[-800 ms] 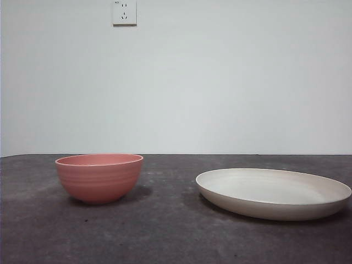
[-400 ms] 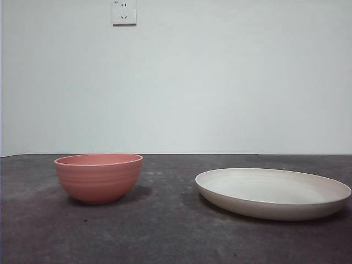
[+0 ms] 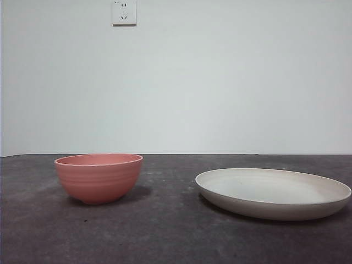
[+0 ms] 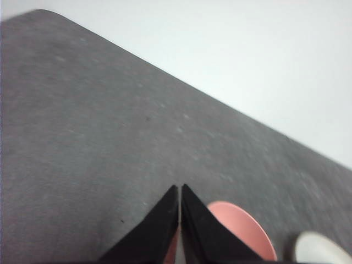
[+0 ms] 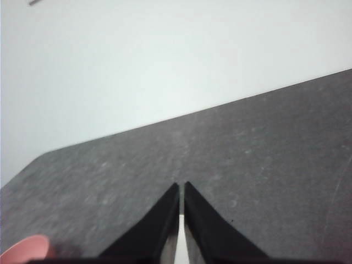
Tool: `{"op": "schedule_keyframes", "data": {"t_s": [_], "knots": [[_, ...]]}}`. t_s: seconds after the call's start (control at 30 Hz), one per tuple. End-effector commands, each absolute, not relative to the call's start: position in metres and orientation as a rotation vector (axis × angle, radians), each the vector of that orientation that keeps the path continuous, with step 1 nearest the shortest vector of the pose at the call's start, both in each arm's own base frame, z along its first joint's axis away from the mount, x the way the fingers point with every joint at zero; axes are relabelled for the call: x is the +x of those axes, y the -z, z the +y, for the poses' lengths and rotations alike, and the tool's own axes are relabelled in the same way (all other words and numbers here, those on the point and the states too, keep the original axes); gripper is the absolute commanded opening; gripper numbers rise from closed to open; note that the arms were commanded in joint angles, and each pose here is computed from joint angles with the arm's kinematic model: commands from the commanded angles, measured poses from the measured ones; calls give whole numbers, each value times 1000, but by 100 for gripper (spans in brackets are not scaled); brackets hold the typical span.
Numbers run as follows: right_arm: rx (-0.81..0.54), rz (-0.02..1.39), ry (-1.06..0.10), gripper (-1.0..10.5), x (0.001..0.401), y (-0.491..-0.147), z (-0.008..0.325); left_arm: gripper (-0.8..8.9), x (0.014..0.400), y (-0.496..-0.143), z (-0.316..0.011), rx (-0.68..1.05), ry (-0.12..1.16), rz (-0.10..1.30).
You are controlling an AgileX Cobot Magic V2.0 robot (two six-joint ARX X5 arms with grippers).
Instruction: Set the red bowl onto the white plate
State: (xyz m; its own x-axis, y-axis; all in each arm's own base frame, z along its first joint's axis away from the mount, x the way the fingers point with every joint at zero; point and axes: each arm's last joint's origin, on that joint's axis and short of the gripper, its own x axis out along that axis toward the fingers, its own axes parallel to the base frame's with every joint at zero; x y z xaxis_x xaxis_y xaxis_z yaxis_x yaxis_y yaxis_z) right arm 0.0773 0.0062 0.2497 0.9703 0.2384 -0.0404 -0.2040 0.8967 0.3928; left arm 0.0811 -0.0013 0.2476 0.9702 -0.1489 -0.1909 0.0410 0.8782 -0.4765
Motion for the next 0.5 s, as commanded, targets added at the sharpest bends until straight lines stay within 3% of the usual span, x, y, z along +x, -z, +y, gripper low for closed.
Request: {"op": "schedule_keyframes", "data": {"t_s": [0.03, 0.5], "knots": [[344, 132, -248, 9, 78, -268, 7, 9, 83, -266, -2, -386, 153, 257], [189, 601, -541, 9, 109, -326, 17, 9, 114, -313, -15, -244, 532, 598]]}}
